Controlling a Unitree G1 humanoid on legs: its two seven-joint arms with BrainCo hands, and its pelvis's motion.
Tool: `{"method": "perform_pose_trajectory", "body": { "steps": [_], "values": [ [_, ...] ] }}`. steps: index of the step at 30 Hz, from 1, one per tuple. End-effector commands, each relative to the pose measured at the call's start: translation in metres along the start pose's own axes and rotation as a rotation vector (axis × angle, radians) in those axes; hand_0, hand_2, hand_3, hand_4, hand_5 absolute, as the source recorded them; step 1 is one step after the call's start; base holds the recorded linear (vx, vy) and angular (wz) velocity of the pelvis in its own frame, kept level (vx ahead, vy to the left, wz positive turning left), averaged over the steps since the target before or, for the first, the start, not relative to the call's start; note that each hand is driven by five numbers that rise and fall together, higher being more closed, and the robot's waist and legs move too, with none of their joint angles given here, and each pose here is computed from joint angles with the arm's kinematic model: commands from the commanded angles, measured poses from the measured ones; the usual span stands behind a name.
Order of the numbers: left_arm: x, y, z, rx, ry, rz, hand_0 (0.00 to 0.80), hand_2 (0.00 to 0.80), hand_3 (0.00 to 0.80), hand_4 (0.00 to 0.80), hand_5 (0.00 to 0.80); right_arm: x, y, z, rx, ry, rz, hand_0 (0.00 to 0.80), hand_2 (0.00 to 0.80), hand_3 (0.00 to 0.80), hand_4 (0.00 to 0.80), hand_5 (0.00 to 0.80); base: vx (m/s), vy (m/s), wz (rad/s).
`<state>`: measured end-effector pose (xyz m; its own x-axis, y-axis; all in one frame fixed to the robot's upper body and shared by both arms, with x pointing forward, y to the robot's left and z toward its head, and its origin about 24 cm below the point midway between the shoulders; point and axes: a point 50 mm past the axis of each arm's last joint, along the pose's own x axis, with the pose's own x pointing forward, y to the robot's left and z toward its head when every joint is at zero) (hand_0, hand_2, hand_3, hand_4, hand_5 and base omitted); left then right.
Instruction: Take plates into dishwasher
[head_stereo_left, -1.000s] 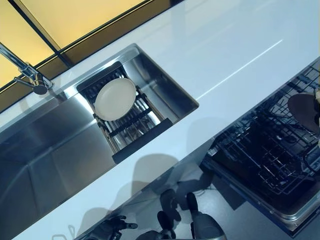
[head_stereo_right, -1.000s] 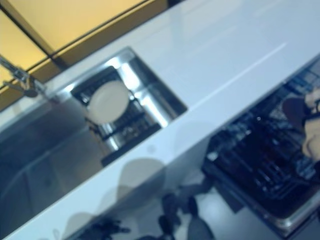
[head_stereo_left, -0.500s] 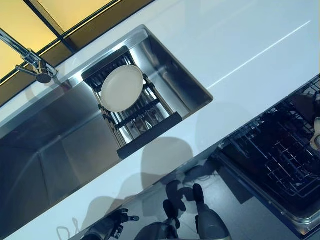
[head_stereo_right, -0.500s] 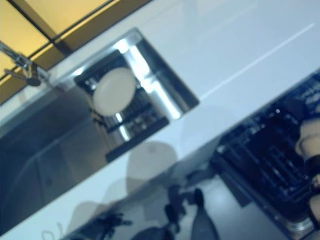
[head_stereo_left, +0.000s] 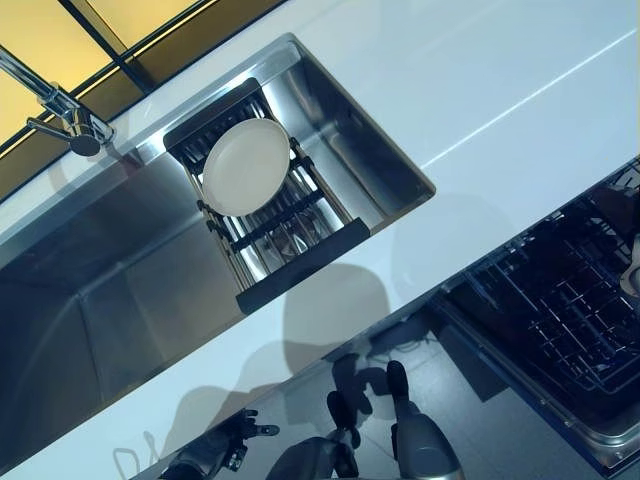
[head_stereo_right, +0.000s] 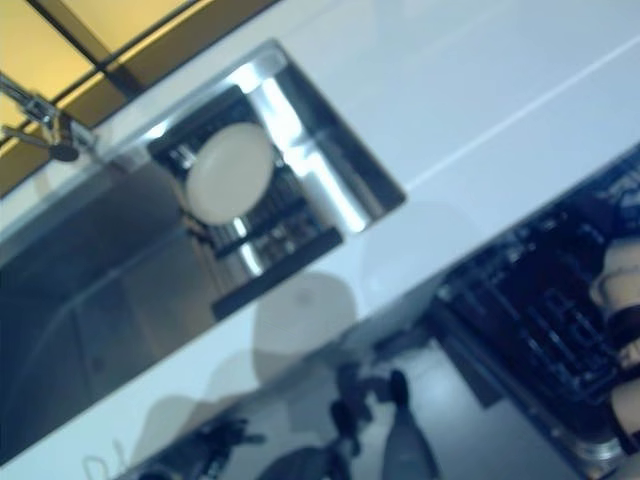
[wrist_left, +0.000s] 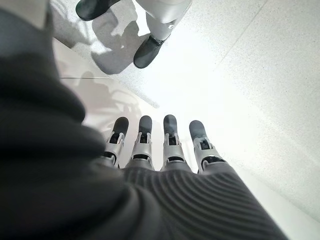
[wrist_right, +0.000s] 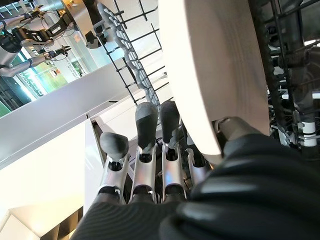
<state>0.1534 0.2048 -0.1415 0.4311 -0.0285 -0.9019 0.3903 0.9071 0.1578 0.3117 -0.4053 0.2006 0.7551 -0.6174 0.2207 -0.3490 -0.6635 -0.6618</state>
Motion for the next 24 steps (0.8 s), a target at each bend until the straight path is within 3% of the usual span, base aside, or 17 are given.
{"method": "perform_pose_trajectory", "body": {
  "steps": [1,6,7,9,24],
  "values": [
    [-0.003,0.034,0.012,0.088,-0.007,0.077,0.000,0.000,0.000,0.000,0.000,-0.002,0.012,0.011,0.021,0.002,0.076,0.800,0.800,0.800,0.800,0.800,0.000,0.000,0.00],
    [-0.003,0.033,0.009,0.098,0.003,0.074,0.000,0.000,0.000,0.000,0.000,-0.004,0.026,0.008,0.019,0.015,0.104,0.800,0.800,0.800,0.800,0.800,0.000,0.000,0.00],
    [-0.003,0.033,0.007,0.099,0.006,0.074,0.000,0.000,0.000,0.000,0.000,-0.005,0.029,0.006,0.022,0.015,0.103,0.477,0.477,0.477,0.477,0.477,0.000,0.000,0.00],
    [-0.003,0.033,0.005,0.101,0.013,0.075,0.000,0.000,0.000,0.000,0.000,-0.006,0.033,0.005,0.023,0.017,0.107,0.000,0.000,0.000,0.000,0.000,0.000,0.000,0.00],
    [-0.007,0.041,-0.019,0.103,0.099,0.105,0.000,0.000,0.000,0.000,0.000,-0.010,0.045,-0.016,0.049,0.060,0.094,0.000,0.000,0.000,0.000,0.000,0.042,0.000,-0.04]
  ]
}}
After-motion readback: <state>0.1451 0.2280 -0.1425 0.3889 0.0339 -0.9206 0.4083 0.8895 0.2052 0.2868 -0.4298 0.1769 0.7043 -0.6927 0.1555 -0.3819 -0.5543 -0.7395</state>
